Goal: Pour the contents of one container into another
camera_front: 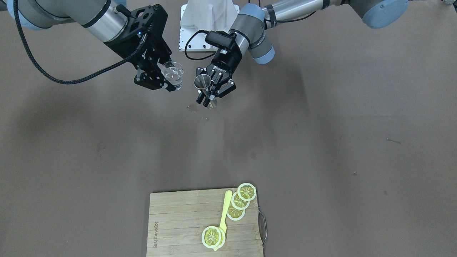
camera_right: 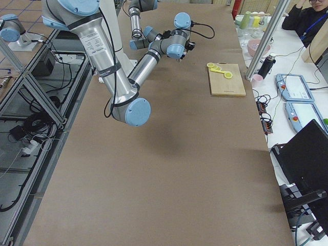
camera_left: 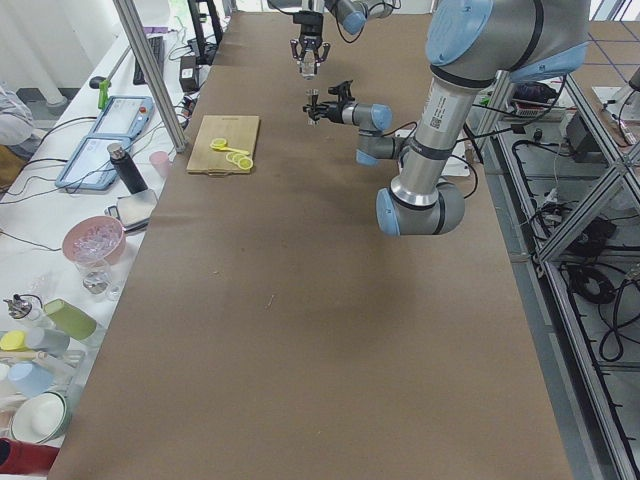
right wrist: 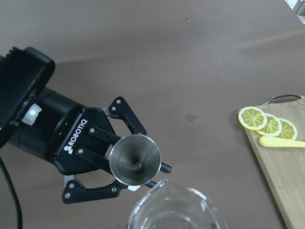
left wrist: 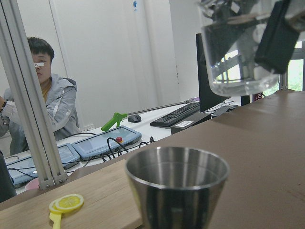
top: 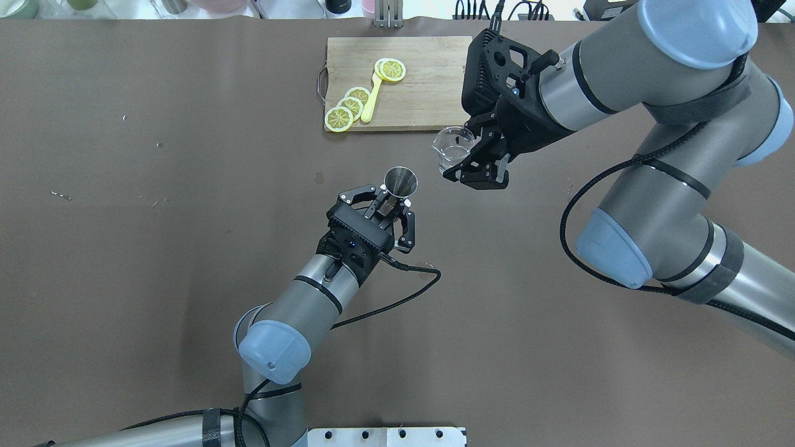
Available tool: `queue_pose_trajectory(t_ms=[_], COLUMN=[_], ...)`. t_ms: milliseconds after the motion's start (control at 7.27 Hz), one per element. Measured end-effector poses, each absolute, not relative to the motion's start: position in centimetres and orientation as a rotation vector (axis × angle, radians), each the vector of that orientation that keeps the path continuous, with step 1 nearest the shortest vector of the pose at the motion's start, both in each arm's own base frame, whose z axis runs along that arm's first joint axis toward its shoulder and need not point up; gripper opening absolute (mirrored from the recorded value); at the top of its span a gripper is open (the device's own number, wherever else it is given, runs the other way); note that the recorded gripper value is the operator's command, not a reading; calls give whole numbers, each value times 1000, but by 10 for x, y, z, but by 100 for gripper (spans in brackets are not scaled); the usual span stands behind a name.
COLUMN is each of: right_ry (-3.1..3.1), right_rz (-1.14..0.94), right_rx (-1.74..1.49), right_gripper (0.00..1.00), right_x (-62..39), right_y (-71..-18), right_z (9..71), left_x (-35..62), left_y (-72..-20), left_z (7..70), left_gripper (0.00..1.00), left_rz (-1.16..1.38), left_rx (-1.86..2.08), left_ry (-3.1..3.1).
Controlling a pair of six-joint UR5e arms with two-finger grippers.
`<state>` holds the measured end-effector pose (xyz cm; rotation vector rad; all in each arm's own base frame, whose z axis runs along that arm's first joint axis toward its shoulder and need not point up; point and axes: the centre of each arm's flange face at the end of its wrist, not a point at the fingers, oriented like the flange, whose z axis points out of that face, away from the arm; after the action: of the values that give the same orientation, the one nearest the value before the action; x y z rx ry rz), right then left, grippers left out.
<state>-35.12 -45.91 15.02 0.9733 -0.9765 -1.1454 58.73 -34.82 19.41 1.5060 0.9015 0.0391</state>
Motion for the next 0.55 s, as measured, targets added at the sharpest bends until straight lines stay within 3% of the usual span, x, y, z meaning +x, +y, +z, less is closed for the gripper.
queue_pose_trajectory(t_ms=[550], right_ry=[-936], right_rz=[-1177], right_rx=[929], right_gripper=[0], right_x=[-362], right_y=[-450], right_z=[143], left_x=[588], left_y=[-349], left_z=[198], left_gripper=[0], left_rz=[41], left_rx=[1504], left_ry=[893])
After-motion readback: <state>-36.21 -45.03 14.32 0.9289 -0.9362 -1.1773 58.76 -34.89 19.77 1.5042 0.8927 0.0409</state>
